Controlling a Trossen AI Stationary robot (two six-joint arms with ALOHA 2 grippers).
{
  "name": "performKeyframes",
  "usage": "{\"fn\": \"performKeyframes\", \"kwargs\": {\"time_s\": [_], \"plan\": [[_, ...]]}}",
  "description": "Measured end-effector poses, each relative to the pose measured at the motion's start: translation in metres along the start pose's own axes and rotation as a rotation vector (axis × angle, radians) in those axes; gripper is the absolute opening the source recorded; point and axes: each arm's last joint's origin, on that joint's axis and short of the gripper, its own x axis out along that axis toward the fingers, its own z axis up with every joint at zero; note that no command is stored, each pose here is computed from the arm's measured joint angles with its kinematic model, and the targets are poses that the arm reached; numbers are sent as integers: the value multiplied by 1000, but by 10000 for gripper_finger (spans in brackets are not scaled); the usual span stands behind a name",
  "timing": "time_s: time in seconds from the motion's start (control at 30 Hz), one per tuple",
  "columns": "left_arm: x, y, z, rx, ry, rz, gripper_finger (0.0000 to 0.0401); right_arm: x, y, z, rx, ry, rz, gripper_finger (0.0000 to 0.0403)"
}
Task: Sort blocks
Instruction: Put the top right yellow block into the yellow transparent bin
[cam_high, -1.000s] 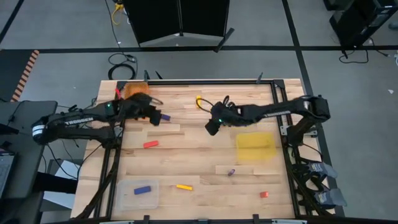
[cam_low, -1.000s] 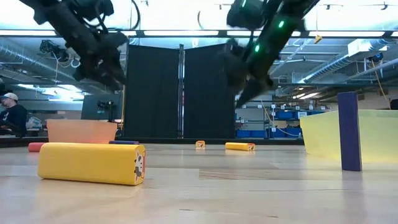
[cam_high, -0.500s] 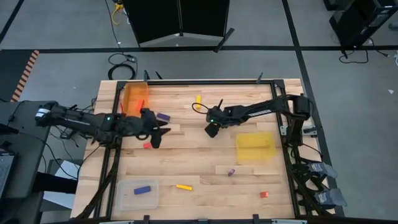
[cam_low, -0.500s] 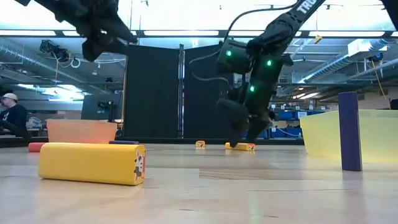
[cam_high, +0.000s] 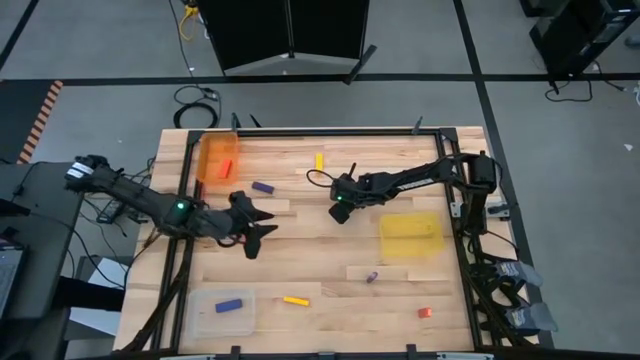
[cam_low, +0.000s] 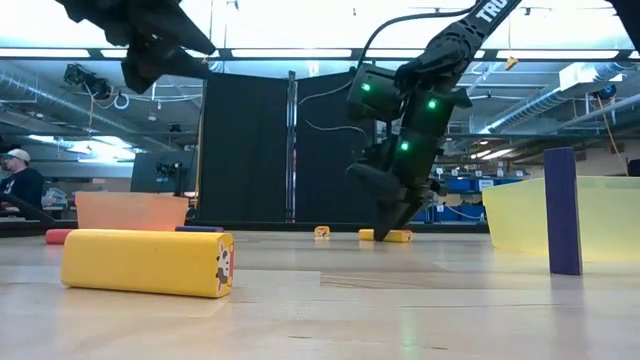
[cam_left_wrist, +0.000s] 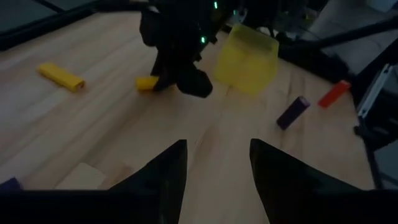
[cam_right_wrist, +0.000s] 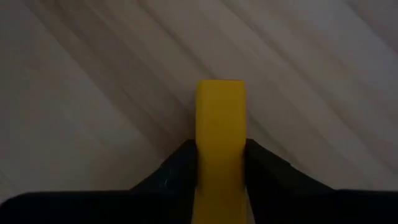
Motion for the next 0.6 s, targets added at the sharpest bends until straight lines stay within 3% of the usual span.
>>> {"fn": "performKeyframes", "kwargs": {"time_s": [0.17, 0.4, 0.6], "plan": [[28, -11, -14, 49, 28, 22, 182, -21, -6, 6, -23, -59, -18, 115], [61, -22, -33, 85, 69, 49, 182, -97, -10, 9, -79, -235, 29, 115], [76, -35, -35, 177, 146, -24, 182, -172, -8, -23, -241, -298, 153, 115]]}}
